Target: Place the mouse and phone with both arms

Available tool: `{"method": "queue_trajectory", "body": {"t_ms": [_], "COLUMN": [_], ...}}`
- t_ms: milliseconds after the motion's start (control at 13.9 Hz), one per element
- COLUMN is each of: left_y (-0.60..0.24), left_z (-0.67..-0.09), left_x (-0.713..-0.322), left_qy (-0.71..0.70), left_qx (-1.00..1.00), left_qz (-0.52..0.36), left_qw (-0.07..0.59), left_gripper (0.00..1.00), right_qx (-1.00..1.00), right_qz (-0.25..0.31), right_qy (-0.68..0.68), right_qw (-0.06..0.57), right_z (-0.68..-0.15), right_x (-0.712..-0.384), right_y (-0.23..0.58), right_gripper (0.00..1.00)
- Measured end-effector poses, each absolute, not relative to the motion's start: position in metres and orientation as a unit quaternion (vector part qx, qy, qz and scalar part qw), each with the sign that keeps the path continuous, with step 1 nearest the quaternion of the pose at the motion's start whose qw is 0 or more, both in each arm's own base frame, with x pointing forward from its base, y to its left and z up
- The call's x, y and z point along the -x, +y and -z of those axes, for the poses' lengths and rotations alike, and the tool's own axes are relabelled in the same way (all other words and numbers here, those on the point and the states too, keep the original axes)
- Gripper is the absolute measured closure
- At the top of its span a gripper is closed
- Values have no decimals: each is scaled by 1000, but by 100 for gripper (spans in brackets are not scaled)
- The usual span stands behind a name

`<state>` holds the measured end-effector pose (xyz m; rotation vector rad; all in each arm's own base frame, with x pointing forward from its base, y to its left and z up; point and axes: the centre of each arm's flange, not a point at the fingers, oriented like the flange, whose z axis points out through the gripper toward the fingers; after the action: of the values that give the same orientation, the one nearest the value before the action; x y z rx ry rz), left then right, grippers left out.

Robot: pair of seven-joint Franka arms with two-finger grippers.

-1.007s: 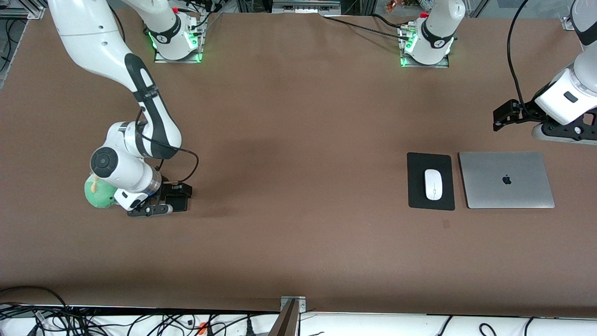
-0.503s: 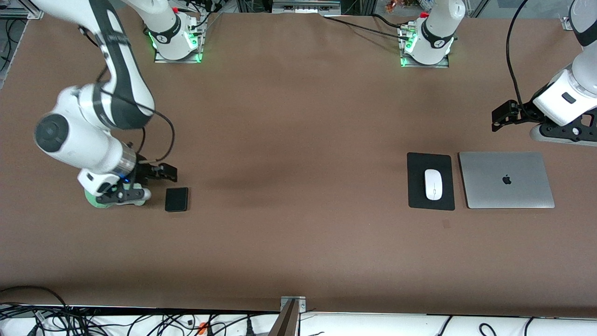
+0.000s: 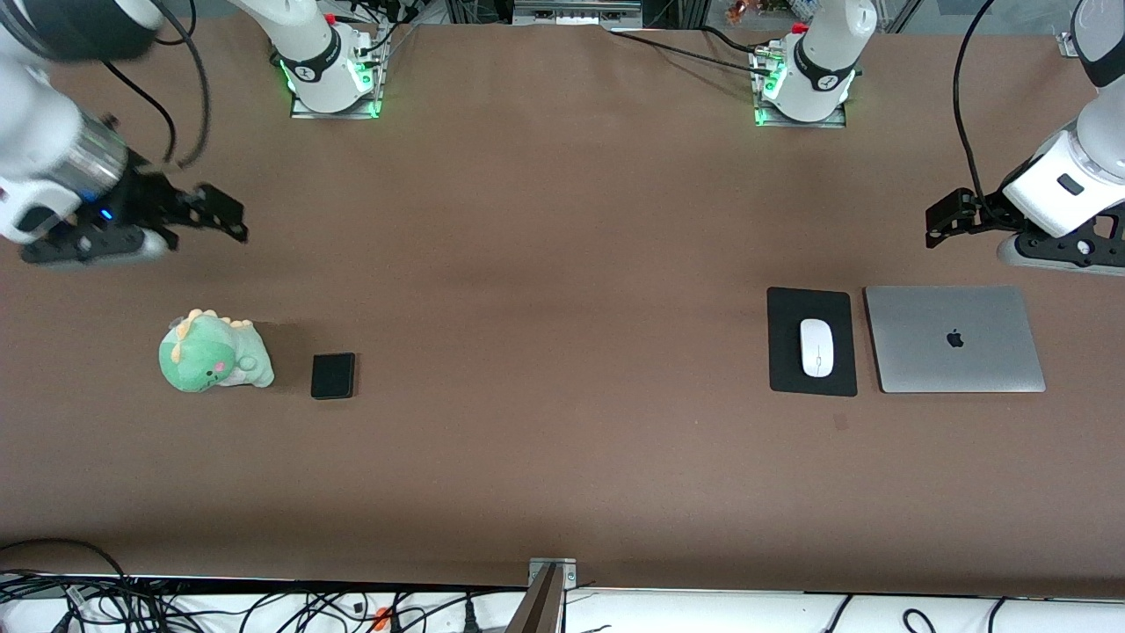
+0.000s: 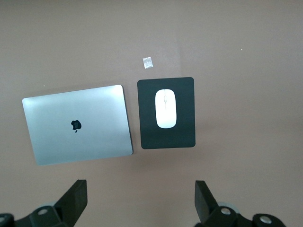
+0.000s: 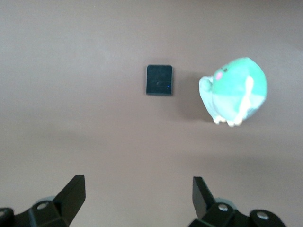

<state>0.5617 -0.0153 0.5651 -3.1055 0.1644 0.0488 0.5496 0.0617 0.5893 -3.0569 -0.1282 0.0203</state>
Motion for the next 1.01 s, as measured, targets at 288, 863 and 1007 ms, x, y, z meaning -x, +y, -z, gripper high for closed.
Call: {"method": "queue_trajectory", "body": {"t_ms": [288,863,1007], "left_y": [-17,-19,-20], "left_z": [-565,-565,-565], "left_x": [-562,-562,-562], "left_qy": [54,56,56], "left_qx": [998,998,998], "left_qz": [-16,-16,-16], "left_qw": [16,16,16], "left_gripper": [0,0,0], "right_qx": [999,1000,1000], "right_qz": [9,-4,-4], "right_qy": [-34,-15,-30], "right_qw": [42,27,-5], "right_z": [-629,-613,-619], "right_x": [-538,-565,-562], "right_y": [46,30,39], "right_gripper": [0,0,0]}}
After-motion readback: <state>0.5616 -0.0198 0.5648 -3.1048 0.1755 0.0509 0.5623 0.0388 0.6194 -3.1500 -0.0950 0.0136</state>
